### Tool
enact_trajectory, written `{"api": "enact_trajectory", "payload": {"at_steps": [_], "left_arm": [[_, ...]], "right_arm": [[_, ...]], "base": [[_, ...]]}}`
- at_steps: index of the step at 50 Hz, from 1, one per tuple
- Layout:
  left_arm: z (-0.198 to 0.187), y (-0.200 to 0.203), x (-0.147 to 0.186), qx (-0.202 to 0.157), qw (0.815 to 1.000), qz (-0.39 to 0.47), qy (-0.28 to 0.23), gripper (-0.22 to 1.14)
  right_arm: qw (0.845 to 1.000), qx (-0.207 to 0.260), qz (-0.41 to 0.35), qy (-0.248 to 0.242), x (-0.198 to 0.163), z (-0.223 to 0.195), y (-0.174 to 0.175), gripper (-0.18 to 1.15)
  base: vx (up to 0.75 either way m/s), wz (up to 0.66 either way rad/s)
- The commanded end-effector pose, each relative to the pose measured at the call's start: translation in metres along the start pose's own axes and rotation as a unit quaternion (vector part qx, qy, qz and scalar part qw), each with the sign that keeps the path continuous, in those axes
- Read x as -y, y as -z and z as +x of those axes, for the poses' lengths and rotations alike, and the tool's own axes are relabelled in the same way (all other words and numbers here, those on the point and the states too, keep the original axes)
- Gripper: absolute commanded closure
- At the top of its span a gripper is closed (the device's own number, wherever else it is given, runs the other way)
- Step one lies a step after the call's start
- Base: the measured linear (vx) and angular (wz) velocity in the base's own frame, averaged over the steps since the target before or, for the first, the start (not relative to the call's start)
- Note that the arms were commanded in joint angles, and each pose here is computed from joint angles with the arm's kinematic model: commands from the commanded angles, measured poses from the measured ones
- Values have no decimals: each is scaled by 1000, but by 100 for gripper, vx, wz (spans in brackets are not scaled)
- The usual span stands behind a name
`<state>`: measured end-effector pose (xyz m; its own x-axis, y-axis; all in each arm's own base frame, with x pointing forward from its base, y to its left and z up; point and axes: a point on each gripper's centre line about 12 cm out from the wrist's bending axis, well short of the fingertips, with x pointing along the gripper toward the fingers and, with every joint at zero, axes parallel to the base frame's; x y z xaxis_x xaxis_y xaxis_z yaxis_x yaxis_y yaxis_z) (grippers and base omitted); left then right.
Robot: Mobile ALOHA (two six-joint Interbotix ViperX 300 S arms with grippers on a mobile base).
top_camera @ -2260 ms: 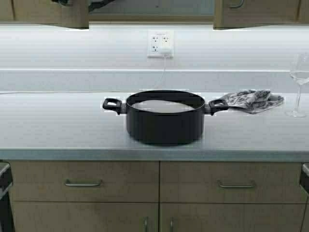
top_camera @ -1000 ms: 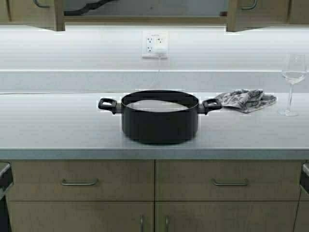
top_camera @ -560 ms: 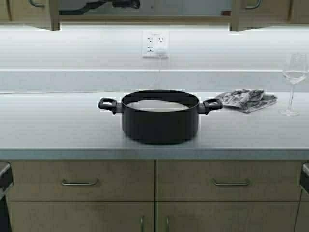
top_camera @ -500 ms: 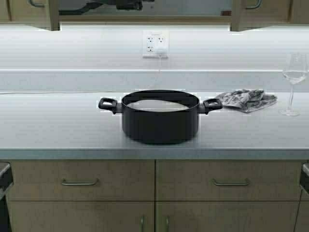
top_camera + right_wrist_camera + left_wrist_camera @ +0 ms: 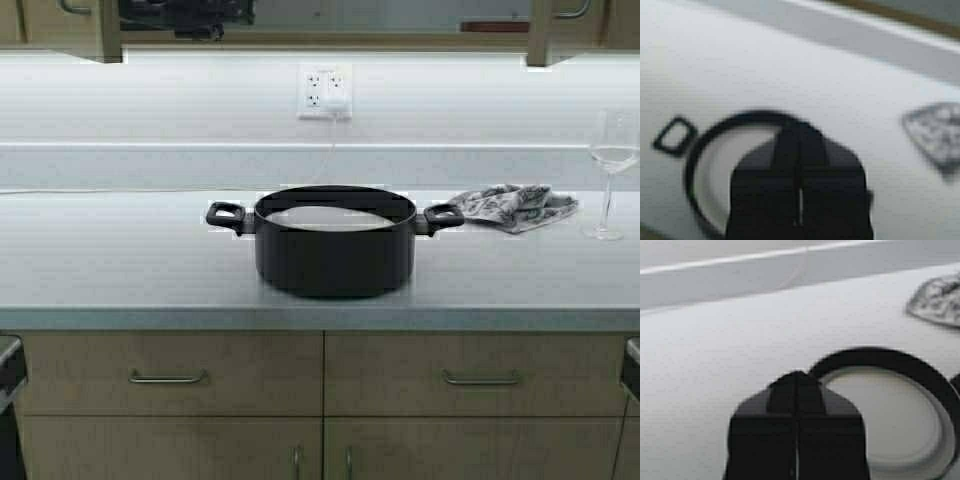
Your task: Open the cabinet, put the pot inside, then close it
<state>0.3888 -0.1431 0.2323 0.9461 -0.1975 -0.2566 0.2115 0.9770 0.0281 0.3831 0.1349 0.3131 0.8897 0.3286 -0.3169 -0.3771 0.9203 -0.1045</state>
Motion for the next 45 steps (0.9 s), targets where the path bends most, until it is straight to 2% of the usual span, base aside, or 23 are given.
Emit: {"api": "enact_trajectory", "payload": {"at_steps": [1, 10, 14, 19, 23, 26, 30, 33, 39, 45], "left_arm": [[-18, -16, -16, 27, 999, -6, -17, 89], [-34, -20, -14, 38, 999, -13, -11, 87], [-45, -22, -10, 44, 999, -12, -4, 80], [-64, -24, 6, 56, 998, -13, 21, 62], [-82, -25, 22, 70, 996, -19, 47, 38], [-91, -23, 31, 79, 995, -31, 61, 22], [-102, -16, 38, 89, 992, -58, 72, 3], [-109, -5, 46, 95, 988, -87, 81, -6], [-119, 24, 51, 94, 980, -153, 90, -7], [-121, 66, 47, 84, 973, -193, 90, -7]], "right_arm": [[999, 27, 2, 26, 18, -25, -12, 91], [999, 32, 6, 28, 17, -41, -8, 84], [999, 29, 23, 26, 15, -52, 0, 67], [996, 36, 83, 18, 9, -65, 3, 36], [989, 40, 143, 5, 1, -77, 7, 14], [983, 41, 179, -14, -11, -85, 9, 3], [975, 40, 217, -40, -30, -94, 18, 1], [968, 37, 241, -58, -46, -97, 30, 1], [959, 47, 274, -64, -70, -99, 67, 1], [945, 60, 318, -46, -79, -100, 114, 1]], "base": [[0, 0], [0, 0], [0, 0], [0, 0], [0, 0], [0, 0], [0, 0], [0, 0], [0, 0], [0, 0]]}}
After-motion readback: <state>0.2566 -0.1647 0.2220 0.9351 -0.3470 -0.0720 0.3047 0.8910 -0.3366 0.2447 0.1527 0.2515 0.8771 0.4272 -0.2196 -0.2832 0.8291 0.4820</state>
